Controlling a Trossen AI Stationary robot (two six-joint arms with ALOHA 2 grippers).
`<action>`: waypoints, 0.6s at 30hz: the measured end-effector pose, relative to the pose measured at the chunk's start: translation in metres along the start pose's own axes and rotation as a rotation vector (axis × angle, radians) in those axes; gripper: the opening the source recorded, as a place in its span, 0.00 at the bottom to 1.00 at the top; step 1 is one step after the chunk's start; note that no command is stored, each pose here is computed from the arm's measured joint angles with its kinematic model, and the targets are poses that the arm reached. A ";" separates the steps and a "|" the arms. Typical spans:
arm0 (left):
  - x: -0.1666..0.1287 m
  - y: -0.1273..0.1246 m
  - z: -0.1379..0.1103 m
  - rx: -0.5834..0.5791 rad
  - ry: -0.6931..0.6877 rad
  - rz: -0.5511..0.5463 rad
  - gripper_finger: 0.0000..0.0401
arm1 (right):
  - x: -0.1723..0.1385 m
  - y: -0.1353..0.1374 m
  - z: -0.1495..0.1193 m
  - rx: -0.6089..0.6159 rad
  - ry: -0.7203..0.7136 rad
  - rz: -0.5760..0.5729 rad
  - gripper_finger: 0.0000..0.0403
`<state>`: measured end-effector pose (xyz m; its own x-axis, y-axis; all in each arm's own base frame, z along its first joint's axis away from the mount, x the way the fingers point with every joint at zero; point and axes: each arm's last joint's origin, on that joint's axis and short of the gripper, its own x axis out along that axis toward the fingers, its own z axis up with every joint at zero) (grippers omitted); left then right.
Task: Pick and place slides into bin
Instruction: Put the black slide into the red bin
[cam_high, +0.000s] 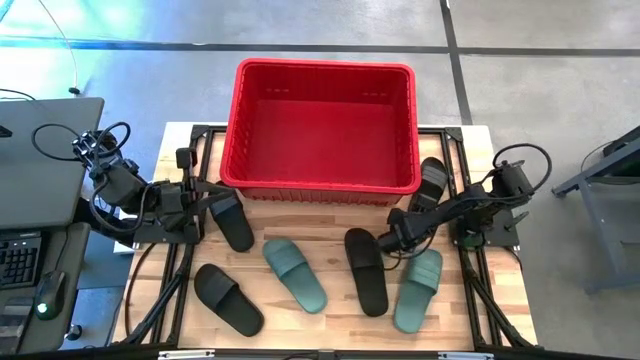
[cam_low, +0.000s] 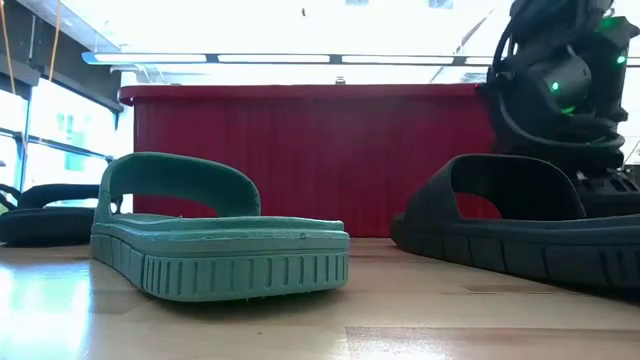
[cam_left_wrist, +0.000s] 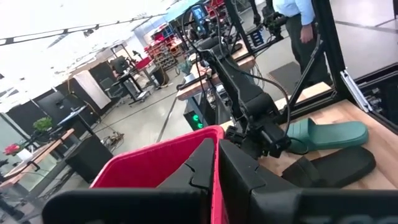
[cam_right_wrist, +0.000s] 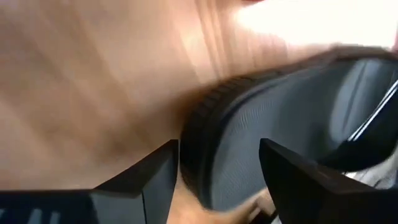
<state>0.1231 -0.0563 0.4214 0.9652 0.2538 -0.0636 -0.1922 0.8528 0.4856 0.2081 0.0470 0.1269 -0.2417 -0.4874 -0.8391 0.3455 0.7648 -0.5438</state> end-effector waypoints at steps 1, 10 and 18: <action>0.000 0.000 0.000 0.001 0.001 -0.001 0.03 | 0.004 0.000 0.001 -0.011 -0.003 0.010 0.51; 0.000 -0.001 -0.001 0.011 0.010 -0.004 0.03 | 0.015 -0.003 -0.001 0.039 0.017 0.057 0.41; 0.000 -0.001 -0.001 0.012 0.011 -0.004 0.03 | 0.013 -0.001 0.000 0.116 0.031 0.127 0.08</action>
<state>0.1230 -0.0562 0.4199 0.9639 0.2555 -0.0749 -0.1862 0.8481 0.4960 0.2050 0.0399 0.1166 -0.2169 -0.3756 -0.9010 0.4772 0.7644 -0.4335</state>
